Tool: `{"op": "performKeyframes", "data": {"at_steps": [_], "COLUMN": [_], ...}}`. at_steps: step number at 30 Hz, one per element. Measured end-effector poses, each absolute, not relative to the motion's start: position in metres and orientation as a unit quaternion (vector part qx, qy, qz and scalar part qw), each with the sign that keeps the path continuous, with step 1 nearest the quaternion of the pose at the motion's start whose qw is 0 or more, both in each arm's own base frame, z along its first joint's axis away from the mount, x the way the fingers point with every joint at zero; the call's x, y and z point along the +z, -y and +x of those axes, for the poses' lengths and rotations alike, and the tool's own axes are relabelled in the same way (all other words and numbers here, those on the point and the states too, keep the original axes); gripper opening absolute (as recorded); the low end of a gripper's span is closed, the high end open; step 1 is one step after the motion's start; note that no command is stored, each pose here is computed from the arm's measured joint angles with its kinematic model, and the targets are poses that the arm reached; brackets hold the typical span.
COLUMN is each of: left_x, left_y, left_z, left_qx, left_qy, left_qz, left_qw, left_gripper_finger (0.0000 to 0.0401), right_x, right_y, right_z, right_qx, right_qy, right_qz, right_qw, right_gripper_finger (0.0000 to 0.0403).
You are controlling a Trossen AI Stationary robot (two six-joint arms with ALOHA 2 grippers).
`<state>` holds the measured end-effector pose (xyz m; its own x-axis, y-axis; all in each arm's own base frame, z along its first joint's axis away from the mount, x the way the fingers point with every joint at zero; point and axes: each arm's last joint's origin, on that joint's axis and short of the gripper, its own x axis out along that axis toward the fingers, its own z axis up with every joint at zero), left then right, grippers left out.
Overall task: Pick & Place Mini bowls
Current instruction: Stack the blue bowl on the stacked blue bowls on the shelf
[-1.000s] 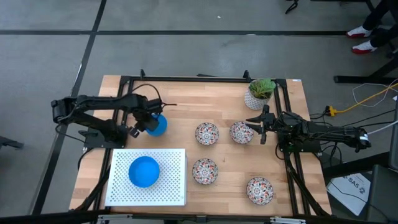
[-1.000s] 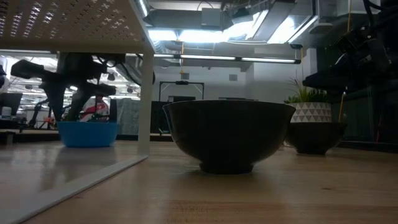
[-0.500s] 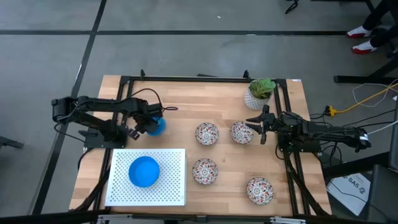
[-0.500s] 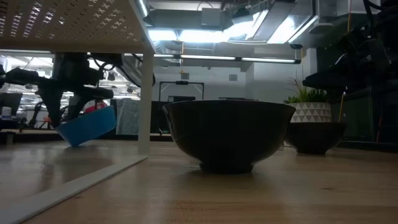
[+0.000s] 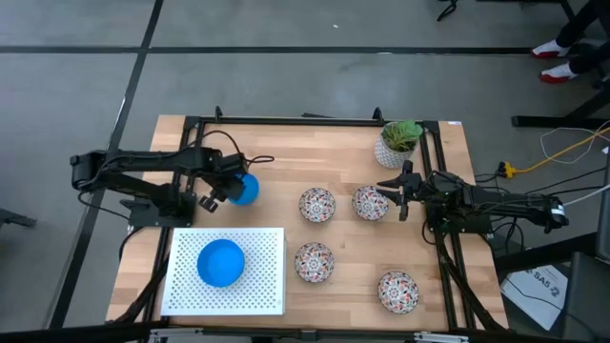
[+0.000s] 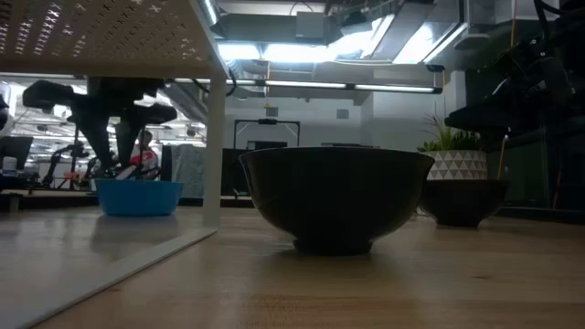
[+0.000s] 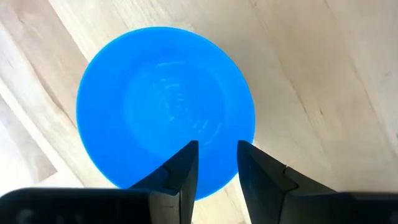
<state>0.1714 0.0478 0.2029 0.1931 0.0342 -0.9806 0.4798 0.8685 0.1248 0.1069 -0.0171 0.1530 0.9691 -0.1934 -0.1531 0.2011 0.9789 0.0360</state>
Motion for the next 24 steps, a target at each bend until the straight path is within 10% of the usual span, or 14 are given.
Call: {"op": "performKeyframes", "data": {"at_steps": [24], "left_x": [0.18], "left_y": [-0.039], "left_z": [0.155], "left_qx": [-0.171], "left_qy": [-0.629], "left_qz": [0.239], "left_qw": [0.72], "left_gripper_finger": [0.0105], "right_x": [0.153], "right_y": [0.017], "right_z": [0.107], "right_qx": [-0.099], "right_qy": [-0.074], "right_qz": [0.026], "right_qw": [0.992], "right_gripper_finger": [0.0104]}}
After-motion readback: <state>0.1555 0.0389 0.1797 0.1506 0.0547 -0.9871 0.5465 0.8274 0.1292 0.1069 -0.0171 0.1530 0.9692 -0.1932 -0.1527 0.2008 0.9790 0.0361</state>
